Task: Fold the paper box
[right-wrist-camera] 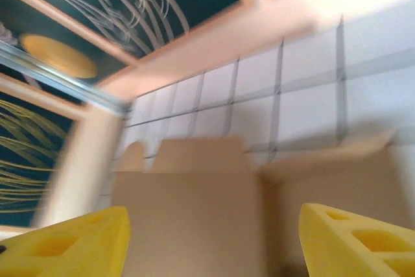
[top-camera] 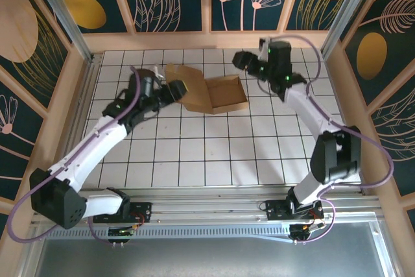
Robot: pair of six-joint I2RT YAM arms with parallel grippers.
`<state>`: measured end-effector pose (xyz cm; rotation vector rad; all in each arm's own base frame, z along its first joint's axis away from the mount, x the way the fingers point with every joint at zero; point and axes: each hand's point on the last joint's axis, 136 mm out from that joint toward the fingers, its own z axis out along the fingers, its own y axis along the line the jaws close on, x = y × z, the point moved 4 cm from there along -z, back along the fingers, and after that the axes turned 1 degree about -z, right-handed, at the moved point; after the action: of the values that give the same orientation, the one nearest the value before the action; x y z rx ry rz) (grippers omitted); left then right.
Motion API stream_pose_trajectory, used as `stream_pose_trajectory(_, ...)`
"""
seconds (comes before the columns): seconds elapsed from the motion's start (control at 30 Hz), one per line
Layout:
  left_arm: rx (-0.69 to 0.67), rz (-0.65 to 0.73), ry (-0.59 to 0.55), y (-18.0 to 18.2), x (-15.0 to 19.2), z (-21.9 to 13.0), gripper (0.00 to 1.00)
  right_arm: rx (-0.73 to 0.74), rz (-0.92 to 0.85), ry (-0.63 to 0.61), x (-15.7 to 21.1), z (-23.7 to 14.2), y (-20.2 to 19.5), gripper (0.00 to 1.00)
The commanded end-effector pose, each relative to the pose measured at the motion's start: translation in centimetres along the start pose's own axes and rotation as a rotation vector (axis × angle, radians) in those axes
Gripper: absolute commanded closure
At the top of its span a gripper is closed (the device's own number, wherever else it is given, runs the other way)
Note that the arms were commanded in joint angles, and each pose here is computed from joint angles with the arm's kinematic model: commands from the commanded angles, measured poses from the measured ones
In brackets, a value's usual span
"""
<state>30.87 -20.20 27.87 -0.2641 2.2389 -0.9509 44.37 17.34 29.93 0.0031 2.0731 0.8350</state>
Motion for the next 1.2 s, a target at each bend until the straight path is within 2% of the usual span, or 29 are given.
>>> stream_pose_trajectory(0.0, 0.067, -0.058, 0.026, -2.3, 4.1, 0.5, 0.39, 0.19, -0.465, 0.279, 2.4, 4.2, -5.9, 0.3)
stream_pose_trajectory(0.13, 0.049, -0.11, 0.064, -2.4, 8.1, 1.1, 0.39, 0.107, -0.76, 0.417, 2.5, 8.7, -6.6, 0.25)
stream_pose_trajectory(0.2, 0.036, -0.125, 0.069, -1.4, 8.9, 1.0, 0.38, -0.01, -0.888, 0.467, 3.2, 10.1, -6.5, 0.24)
stream_pose_trajectory(0.23, 0.033, -0.117, 0.06, -1.1, 9.0, 0.9, 0.34, -0.066, -0.954, 0.483, 3.7, 10.6, -6.5, 0.24)
stream_pose_trajectory(0.33, 0.042, -0.037, 0.018, -0.6, 8.7, 0.0, 0.07, -0.136, -1.133, 0.472, 4.3, 12.6, -6.5, 0.17)
stream_pose_trajectory(0.37, 0.048, 0.001, 0.003, -0.7, 8.5, -0.4, 0.01, -0.168, -1.195, 0.484, 4.9, 13.3, -6.5, 0.14)
stream_pose_trajectory(0.47, 0.046, 0.124, -0.032, -1.3, 7.5, -1.3, 0.01, -0.183, -1.334, 0.523, 6.0, 15.2, -7.0, 0.07)
stream_pose_trajectory(0.57, 0.017, 0.23, -0.033, -1.9, 6.8, -1.6, 0.01, -0.211, -1.395, 0.518, 6.8, 16.6, -7.1, 0.03)
stream_pose_trajectory(0.8, -0.004, 0.401, -0.059, -3.4, 5.4, -2.0, 0.01, -0.206, -1.443, 0.52, 7.9, 19.1, -8.5, 0.02)
stream_pose_trajectory(1.0, 0.01, 0.499, -0.14, -3.5, 4.5, -2.5, 0.01, -0.207, -1.476, 0.536, 9.3, 20.7, -10.0, 0.06)
stream_pose_trajectory(1.1, 0.016, 0.501, -0.151, -3.7, 4.4, -2.5, 0.01, -0.216, -1.462, 0.533, 9.5, 20.9, -10.0, 0.29)
stream_pose_trajectory(1.17, 0.009, 0.493, -0.145, -2.8, 5.0, -2.2, 0.01, -0.232, -1.446, 0.531, 9.7, 20.8, -9.9, 0.37)
